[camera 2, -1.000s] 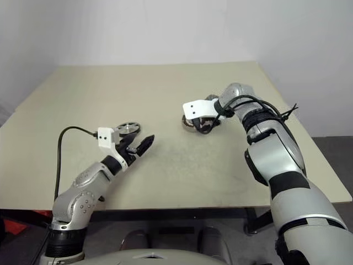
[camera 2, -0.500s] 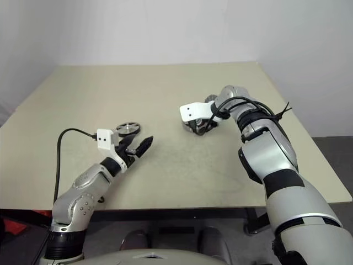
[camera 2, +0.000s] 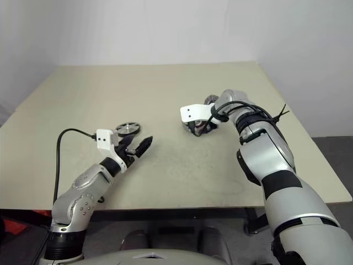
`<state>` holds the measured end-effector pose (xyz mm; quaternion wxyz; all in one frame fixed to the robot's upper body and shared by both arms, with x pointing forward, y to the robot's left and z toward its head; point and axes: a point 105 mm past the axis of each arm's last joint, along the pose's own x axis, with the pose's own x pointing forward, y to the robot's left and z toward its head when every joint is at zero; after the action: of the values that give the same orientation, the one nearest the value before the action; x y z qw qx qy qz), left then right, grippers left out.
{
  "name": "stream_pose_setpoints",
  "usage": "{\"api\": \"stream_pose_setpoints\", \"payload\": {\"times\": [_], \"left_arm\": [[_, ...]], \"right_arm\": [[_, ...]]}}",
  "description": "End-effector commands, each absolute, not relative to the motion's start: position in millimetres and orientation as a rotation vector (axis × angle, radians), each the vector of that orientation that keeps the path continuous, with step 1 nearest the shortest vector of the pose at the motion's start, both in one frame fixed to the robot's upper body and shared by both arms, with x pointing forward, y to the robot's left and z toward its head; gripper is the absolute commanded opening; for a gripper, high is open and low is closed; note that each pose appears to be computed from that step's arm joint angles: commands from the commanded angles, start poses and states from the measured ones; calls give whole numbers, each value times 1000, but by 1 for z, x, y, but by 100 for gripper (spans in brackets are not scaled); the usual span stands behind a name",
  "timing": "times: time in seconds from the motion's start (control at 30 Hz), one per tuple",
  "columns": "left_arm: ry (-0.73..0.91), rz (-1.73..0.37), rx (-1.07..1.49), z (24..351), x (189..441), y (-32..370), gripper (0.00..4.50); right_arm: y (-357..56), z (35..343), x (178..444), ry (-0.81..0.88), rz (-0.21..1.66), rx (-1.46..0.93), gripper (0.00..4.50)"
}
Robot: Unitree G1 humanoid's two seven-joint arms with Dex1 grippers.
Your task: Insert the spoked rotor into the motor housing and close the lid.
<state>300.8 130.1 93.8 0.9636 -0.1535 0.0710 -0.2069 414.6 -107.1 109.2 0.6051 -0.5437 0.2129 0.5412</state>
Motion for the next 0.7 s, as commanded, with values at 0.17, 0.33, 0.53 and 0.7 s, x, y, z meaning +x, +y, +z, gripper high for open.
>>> {"api": "stream_pose_setpoints", "payload": {"times": [0.17, 0.33, 0.53, 0.7], "left_arm": [[91, -417, -291, 107, 300, 133, 450], [92, -415, -291, 107, 300, 133, 450], [93, -413, -294, 106, 299, 133, 450], [94, -413, -295, 106, 299, 133, 450]], "right_arm": [[-107, 106, 412, 491, 1272, -1259, 254], [-109, 98, 410, 511, 1273, -1262, 254], [-111, 95, 410, 522, 1262, -1262, 254], [-110, 94, 410, 522, 1262, -1257, 212]]}}
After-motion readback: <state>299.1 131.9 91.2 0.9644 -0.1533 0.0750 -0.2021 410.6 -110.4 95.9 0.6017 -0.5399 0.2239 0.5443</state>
